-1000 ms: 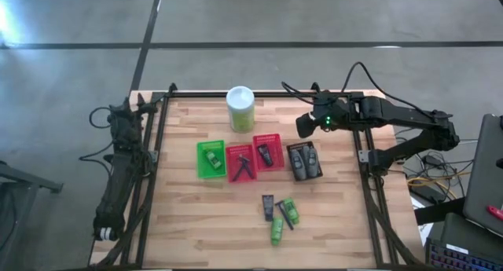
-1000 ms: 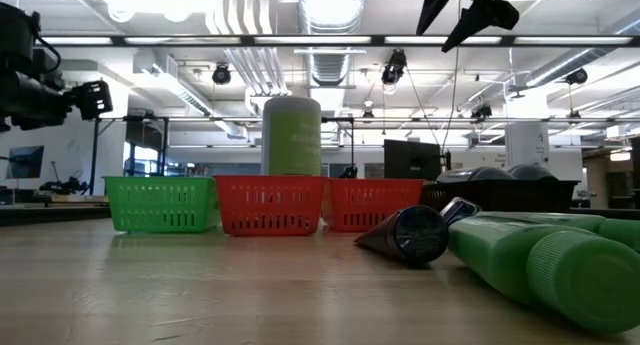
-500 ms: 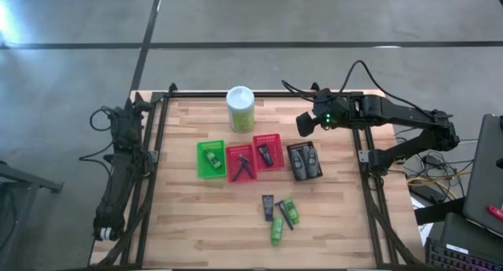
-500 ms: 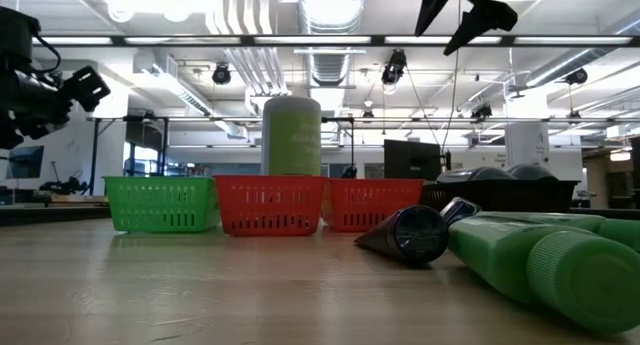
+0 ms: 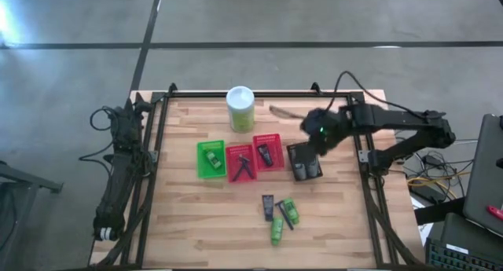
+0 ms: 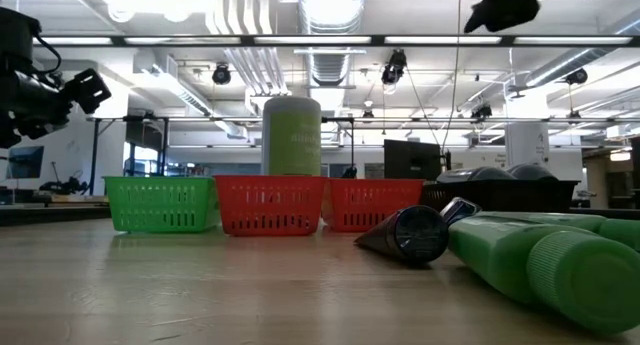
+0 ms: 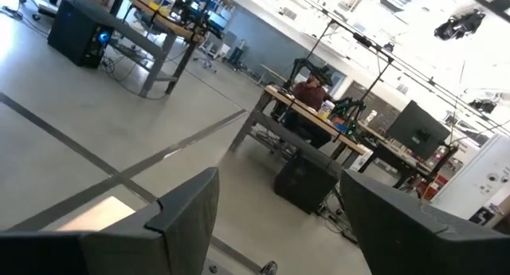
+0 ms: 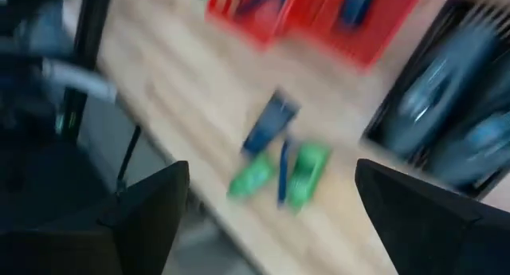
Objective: Pick & Place Travel size toiletries
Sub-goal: Put the blue razor into the left orange bin
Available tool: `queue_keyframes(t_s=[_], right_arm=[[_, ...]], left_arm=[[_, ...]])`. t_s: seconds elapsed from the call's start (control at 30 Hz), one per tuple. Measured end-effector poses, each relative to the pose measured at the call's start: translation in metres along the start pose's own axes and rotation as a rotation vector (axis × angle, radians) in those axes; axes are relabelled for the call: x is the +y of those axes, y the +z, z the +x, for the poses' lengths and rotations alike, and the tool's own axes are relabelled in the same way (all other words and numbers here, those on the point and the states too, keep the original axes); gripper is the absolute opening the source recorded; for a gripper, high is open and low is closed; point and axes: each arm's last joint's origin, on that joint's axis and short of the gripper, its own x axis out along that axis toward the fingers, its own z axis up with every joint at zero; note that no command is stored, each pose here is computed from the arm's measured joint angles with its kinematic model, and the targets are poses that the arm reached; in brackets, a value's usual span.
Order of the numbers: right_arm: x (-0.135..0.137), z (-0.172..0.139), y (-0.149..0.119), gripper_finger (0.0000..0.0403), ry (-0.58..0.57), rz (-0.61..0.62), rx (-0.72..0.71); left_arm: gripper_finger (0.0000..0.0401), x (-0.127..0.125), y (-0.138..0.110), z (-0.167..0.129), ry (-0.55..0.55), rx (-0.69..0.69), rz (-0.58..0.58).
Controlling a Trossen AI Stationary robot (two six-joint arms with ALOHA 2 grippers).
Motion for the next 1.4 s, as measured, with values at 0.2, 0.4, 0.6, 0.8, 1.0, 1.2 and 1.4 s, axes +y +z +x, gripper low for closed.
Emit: queue_keyframes(t_s=[0.2,0.4,0.6,0.8,1.0,1.2,1.4], right_arm=[[0.021,0.042,-0.038,0.0346,-0.066,-0.01,0.227],[0.033,0.08,-0.066,0.0359,-0.157,-0.035,0.315],[0.033,0.113,-0.079,0.0365,-0.273,-0.02,0.348],[0.021,0.14,-0.086,0.0364,-0.47,0.072,0.328],[0.013,0.166,-0.089,0.0363,-0.547,0.131,0.328],[0.014,0.161,-0.09,0.0363,-0.535,0.152,0.345],[0.017,0.12,-0.086,0.035,-0.505,0.182,0.144]], left_arm=[[0.0267,0.0,0.0,0.0,0.0,0.001,-0.001],[0.0267,0.0,0.0,0.0,0.0,0.001,-0.001],[0.0267,0.0,0.0,0.0,-0.001,0.001,-0.001],[0.0267,0.0,0.0,0.0,-0.001,0.001,-0.001],[0.0267,0.0,0.0,0.0,-0.001,0.001,-0.001],[0.0267,0.0,0.0,0.0,-0.001,0.002,0.0],[0.0267,0.0,0.0,0.0,0.0,0.002,0.0]])
